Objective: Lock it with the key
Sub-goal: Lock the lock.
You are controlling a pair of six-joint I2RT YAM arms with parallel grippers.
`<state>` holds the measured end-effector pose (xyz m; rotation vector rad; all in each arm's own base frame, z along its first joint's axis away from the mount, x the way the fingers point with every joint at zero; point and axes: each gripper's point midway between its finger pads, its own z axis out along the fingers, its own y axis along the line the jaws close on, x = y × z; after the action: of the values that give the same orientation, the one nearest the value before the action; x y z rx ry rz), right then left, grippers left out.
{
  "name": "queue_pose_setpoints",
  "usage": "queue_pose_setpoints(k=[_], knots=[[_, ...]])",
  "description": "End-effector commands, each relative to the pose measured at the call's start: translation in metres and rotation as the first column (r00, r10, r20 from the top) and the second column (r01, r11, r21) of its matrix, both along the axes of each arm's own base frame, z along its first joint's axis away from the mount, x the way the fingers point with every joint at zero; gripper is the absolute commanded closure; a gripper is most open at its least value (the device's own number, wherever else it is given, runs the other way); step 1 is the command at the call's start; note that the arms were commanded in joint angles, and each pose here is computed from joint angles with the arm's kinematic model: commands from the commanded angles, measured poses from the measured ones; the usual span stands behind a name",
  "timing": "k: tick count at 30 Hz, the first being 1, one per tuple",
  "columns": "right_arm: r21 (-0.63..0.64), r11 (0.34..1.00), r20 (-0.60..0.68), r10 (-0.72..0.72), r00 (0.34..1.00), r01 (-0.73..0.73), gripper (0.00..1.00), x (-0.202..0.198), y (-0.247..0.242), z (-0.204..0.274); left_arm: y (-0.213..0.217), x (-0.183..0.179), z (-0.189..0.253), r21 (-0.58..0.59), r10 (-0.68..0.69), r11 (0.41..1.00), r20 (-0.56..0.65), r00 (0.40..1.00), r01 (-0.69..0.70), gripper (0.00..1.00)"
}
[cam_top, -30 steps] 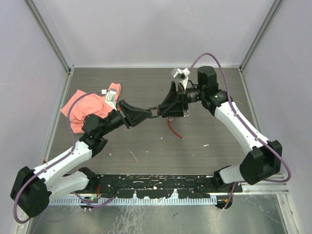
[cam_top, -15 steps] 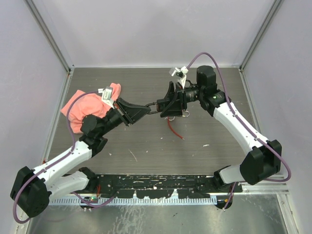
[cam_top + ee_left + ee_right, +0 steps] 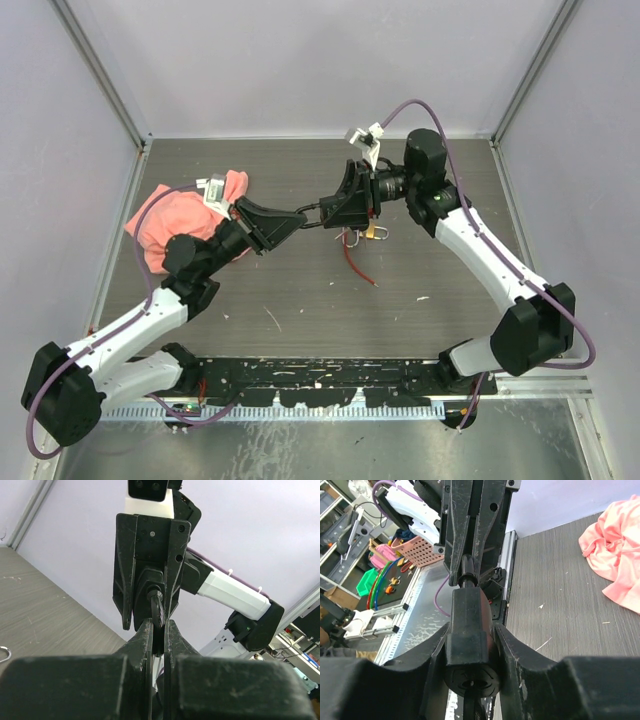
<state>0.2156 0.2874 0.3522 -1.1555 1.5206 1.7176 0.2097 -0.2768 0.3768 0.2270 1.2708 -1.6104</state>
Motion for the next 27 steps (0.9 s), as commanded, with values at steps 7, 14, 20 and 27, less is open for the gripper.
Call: queue_pose_setpoints(k=[7, 14, 20, 27], knots=[[0.087, 0.995, 0.005, 0.057, 0.998, -0.058, 0.63, -0.02, 0.001, 0.031, 0.01, -0.001, 0.034, -0.057, 0.059, 0.997, 0.111, 0.992, -0.052, 1.0], [0.116, 0.993, -0.029, 0.031, 0.999, -0.028, 0.6, -0.019, 0.0, 0.042, 0.013, 0.004, 0.026, -0.045, 0.075, 0.996, 0.096, 0.993, -0.071, 1.0], [0.145, 0.989, -0.054, 0.003, 0.999, 0.005, 0.57, -0.015, 0.002, 0.045, 0.012, 0.008, 0.022, -0.041, 0.081, 0.996, 0.079, 0.994, -0.077, 1.0], [0.156, 0.987, -0.068, -0.018, 0.998, 0.028, 0.58, -0.01, 0.005, 0.044, 0.011, 0.012, 0.02, -0.038, 0.088, 0.996, 0.072, 0.994, -0.085, 1.0]])
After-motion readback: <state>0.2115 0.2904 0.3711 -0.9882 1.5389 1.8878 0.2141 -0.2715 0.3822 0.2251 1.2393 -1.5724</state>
